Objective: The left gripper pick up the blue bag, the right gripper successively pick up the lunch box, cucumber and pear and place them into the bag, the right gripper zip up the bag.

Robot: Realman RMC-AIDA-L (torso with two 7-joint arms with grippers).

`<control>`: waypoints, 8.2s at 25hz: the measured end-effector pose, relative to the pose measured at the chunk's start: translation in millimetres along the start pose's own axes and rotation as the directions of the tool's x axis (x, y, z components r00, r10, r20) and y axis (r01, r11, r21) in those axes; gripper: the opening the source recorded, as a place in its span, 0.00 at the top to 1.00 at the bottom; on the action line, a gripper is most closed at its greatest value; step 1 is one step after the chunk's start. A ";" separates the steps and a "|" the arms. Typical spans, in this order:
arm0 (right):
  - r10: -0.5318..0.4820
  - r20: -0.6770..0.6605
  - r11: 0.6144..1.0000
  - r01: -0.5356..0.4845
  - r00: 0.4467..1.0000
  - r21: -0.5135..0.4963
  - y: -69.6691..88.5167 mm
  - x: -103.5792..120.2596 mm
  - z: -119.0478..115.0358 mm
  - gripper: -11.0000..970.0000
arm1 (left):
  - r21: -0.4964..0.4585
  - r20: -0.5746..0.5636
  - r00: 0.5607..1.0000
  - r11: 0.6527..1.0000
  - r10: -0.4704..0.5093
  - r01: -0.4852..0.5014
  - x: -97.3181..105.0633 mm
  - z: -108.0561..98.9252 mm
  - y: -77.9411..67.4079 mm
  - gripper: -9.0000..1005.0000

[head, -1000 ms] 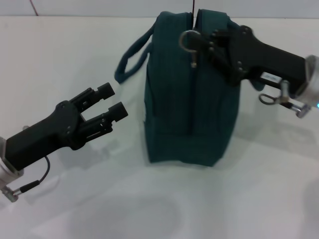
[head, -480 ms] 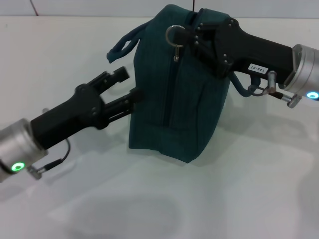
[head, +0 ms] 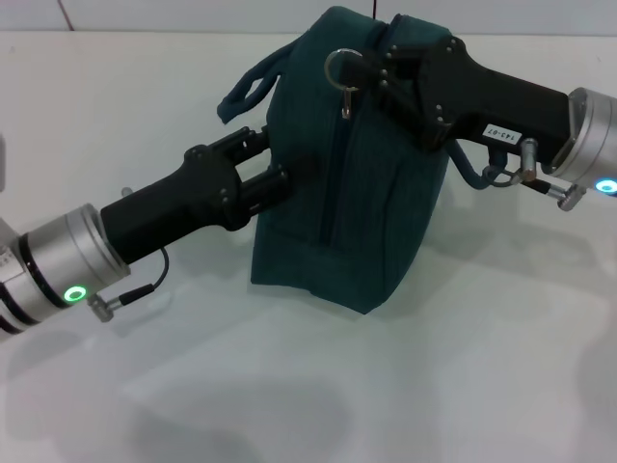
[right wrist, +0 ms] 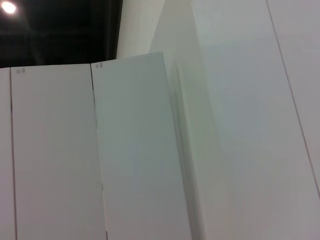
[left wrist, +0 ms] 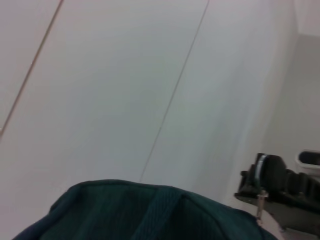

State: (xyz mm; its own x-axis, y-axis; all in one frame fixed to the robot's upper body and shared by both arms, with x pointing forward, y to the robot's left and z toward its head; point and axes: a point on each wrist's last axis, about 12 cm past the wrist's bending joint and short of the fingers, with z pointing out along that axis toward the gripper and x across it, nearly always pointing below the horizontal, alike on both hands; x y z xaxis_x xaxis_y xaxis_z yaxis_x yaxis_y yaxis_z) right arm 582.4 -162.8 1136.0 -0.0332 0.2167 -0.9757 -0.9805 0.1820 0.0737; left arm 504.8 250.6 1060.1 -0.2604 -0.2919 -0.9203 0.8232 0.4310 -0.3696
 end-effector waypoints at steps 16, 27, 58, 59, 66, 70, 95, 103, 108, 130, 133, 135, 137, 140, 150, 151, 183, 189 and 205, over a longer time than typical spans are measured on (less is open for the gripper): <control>0.005 0.005 1.000 -0.005 1.000 0.009 0.9 1.3 -3.3 0.97 | -0.014 -0.024 1.000 1.000 0.010 -0.011 -0.8 2.6 4.2 0.73; 0.006 0.049 0.996 -0.010 0.999 0.093 -6.8 -4.5 -17.2 0.97 | 0.048 -0.115 0.993 0.999 0.005 0.001 6.5 1.9 -0.8 0.81; 0.155 0.023 0.925 -0.153 0.988 0.348 -34.6 6.2 -28.2 0.97 | -0.070 -0.047 0.999 0.997 0.015 -0.018 -3.6 -61.1 -4.0 0.86; 0.153 0.027 0.924 -0.152 0.988 0.352 -35.3 5.4 -28.3 0.97 | -0.070 -0.047 0.999 0.997 0.015 -0.018 -3.6 -61.1 -4.0 0.85; 0.149 0.051 0.914 -0.157 0.988 0.373 -38.7 2.9 -28.6 0.97 | -0.095 0.004 0.999 0.994 0.050 -0.049 -16.3 -59.6 1.8 0.78; 0.153 0.058 0.907 -0.164 0.986 0.388 -39.7 3.5 -29.9 0.97 | -0.051 -0.039 0.993 0.993 0.108 -0.109 -45.3 -49.3 9.7 0.68; 0.160 0.086 0.896 -0.181 0.983 0.405 -41.1 2.9 -30.6 0.97 | -0.126 -0.731 0.669 0.938 0.132 -0.322 -152.8 134.8 -50.3 0.11; 0.159 0.088 0.897 -0.181 0.983 0.403 -41.1 2.4 -30.5 0.97 | -0.104 -0.763 0.625 0.923 0.165 -0.371 -143.0 135.1 -48.7 0.24; 0.159 0.087 0.897 -0.181 0.983 0.404 -41.2 2.5 -30.5 0.97 | -0.096 -0.761 0.623 0.918 0.181 -0.384 -142.9 136.2 -48.6 0.43; 0.266 -0.025 0.748 -0.189 0.964 0.636 -56.4 33.3 -54.8 0.97 | -0.092 -0.694 0.694 0.933 0.192 -0.349 -156.1 127.5 -51.0 0.88; 0.300 -0.055 0.719 -0.189 0.952 0.668 -56.3 42.1 -58.7 0.97 | -0.091 -0.677 0.710 0.936 0.193 -0.340 -159.6 125.3 -50.2 0.93; 0.309 -0.058 0.711 -0.190 0.949 0.677 -55.9 44.4 -60.2 0.97 | -0.090 -0.674 0.713 0.936 0.193 -0.339 -160.0 124.7 -49.7 0.93; 0.313 -0.060 0.707 -0.190 0.948 0.681 -55.8 45.3 -61.2 0.97 | -0.090 -0.674 0.713 0.936 0.195 -0.340 -160.1 124.6 -49.6 0.94; 0.315 -0.059 0.702 -0.191 0.947 0.686 -55.7 46.1 -62.6 0.97 | -0.089 -0.673 0.713 0.936 0.195 -0.340 -160.0 124.7 -49.6 0.94; 0.263 0.064 0.715 -0.239 0.963 0.656 -39.8 39.0 -89.2 0.88 | -0.084 -0.668 0.720 0.942 0.189 -0.326 -155.9 122.1 -48.0 0.89; 0.258 0.073 0.715 -0.242 0.963 0.656 -37.9 38.9 -92.2 0.86 | -0.079 -0.663 0.725 0.944 0.190 -0.320 -155.4 122.1 -48.3 0.88; 0.110 -0.172 0.941 -0.047 0.979 0.335 80.0 69.1 -162.4 0.13 | -0.052 -0.383 0.911 0.981 0.151 -0.184 12.1 -96.9 -12.5 0.12; 0.113 -0.227 0.929 -0.022 0.967 0.370 83.5 79.9 -168.1 0.13 | -0.064 -0.416 0.900 0.983 0.131 -0.173 22.6 -99.5 -12.6 0.12; 0.115 -0.262 0.936 -0.016 0.958 0.352 85.1 84.5 -166.7 0.13 | -0.045 -0.384 0.913 0.986 0.134 -0.163 17.9 -96.9 -14.0 0.12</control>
State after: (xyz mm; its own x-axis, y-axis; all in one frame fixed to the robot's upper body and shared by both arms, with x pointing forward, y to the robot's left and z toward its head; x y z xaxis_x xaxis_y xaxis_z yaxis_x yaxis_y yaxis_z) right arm 463.9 -288.9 1025.5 -0.1956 -0.0225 -0.9804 -0.8488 0.5047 0.1578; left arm 439.7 322.0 1036.4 -0.3215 0.1192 -0.9394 0.8313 0.5106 -0.2197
